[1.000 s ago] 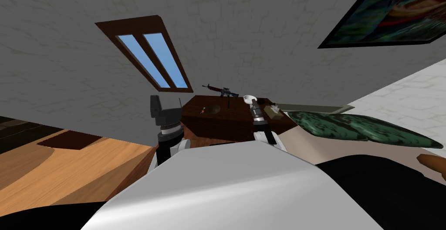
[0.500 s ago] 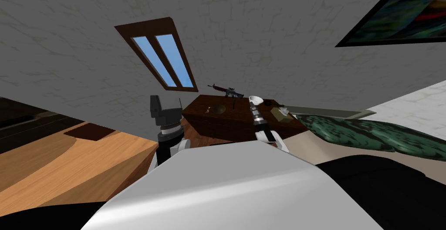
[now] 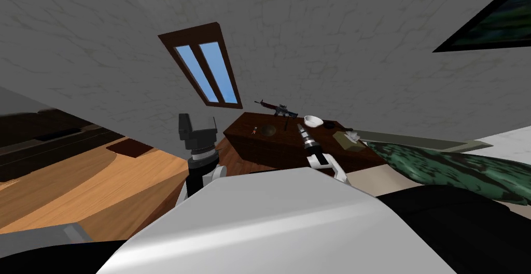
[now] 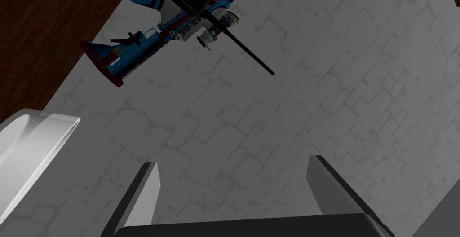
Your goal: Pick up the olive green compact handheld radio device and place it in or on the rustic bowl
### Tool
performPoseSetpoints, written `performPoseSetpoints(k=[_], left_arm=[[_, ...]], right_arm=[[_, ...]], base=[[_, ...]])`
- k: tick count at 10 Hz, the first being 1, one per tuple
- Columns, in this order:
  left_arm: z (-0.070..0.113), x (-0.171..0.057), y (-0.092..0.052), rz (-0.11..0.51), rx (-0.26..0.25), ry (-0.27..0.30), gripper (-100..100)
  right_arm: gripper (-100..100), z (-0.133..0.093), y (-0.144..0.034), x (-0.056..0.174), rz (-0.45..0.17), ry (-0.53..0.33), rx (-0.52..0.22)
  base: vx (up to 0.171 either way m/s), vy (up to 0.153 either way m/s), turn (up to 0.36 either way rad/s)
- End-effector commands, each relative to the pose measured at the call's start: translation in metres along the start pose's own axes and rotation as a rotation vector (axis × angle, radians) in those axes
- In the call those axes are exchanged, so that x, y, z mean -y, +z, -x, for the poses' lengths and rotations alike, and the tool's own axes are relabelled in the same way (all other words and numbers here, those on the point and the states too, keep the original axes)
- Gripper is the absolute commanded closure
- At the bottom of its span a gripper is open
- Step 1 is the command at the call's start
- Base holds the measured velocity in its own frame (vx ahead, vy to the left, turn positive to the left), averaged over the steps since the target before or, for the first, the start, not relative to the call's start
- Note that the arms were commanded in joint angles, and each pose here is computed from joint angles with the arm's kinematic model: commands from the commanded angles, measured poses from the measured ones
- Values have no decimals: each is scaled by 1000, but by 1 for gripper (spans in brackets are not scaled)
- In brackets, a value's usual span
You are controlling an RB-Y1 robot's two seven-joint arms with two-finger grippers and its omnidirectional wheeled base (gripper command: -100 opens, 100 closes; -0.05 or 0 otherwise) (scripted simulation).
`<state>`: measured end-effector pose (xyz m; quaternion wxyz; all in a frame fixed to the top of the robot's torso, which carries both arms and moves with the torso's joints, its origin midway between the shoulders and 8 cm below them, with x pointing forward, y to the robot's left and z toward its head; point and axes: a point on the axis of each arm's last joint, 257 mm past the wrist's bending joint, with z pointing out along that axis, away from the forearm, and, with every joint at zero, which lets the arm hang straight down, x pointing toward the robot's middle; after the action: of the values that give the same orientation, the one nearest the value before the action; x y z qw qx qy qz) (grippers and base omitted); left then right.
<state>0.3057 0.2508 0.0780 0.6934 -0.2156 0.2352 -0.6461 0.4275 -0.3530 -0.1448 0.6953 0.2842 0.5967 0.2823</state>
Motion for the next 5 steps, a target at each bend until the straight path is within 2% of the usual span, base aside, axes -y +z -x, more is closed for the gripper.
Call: performPoseSetpoints(k=[1, 2, 3, 5], left_arm=[[0, 0, 0, 0, 0, 0, 0], [0, 0, 0, 0, 0, 0, 0], [0, 0, 0, 0, 0, 0, 0], [0, 0, 0, 0, 0, 0, 0]], right_arm=[[-100, -3, 3, 20, -54, -72, -17], [-100, -1, 4, 33, -85, -118, -28], [-100, -1, 4, 33, -85, -118, -28], [-100, 5, 6, 60, -150, -212, -47]], base=[[23, 94, 118], [29, 105, 135], [23, 69, 34], [21, 75, 106]])
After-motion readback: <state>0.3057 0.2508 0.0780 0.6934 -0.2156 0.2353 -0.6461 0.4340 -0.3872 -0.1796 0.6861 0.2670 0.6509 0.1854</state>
